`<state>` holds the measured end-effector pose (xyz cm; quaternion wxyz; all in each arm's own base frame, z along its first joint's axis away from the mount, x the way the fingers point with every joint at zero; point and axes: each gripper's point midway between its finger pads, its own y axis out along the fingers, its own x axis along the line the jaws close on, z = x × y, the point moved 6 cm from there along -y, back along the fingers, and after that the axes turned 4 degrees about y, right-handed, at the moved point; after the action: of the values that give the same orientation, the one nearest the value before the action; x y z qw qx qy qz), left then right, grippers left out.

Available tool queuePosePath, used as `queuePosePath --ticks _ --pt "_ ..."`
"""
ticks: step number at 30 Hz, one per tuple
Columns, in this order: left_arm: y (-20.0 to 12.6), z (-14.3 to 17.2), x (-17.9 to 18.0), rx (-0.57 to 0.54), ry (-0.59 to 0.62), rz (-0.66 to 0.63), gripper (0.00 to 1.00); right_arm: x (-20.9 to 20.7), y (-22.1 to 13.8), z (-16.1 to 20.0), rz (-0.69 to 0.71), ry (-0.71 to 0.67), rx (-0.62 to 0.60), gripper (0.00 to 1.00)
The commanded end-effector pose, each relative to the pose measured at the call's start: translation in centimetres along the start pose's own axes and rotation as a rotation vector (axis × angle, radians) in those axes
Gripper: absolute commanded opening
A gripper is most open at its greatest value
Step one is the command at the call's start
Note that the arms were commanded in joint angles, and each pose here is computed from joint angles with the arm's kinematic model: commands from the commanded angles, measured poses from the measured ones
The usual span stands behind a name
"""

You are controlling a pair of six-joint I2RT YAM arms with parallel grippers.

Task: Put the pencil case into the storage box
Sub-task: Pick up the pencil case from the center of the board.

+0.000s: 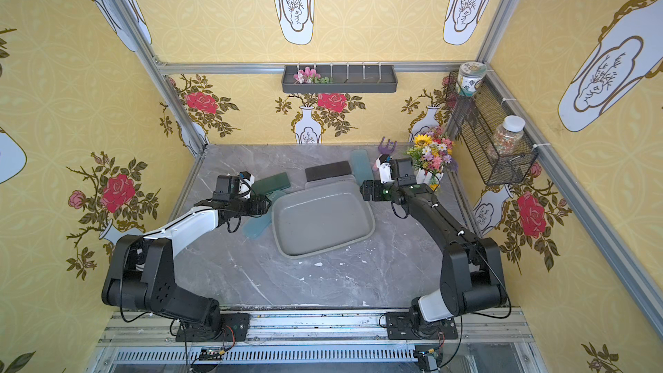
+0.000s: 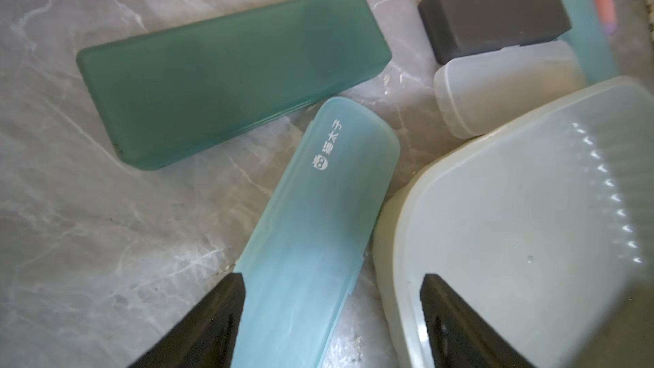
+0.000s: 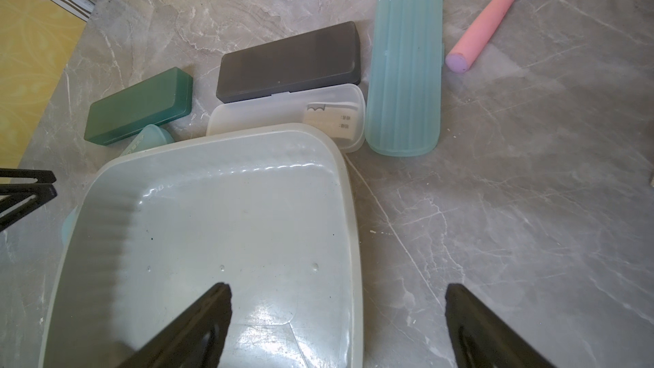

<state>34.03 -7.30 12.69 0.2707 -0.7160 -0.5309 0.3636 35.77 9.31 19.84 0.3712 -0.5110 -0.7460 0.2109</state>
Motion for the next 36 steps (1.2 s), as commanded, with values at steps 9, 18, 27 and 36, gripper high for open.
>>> queuePosePath --ticks 9,18,27,36 --pt "1.0 2.0 0.4 0.036 0.194 -0.017 0.82 0.2 0.5 0.6 -0.007 -0.015 0.038 0.97" --pt "2.1 2.9 0.5 0.092 0.327 0.014 0.83 0.7 0.8 0.8 -0.021 -0.027 0.052 0.97" --pt "3.5 3.0 1.1 0.154 0.397 -0.004 0.84 5.0 1.6 1.7 -0.083 -0.135 0.113 0.97" --pt "4.9 3.5 1.8 0.222 0.426 -0.037 0.85 7.8 3.2 2.5 -0.134 -0.169 0.142 0.97"
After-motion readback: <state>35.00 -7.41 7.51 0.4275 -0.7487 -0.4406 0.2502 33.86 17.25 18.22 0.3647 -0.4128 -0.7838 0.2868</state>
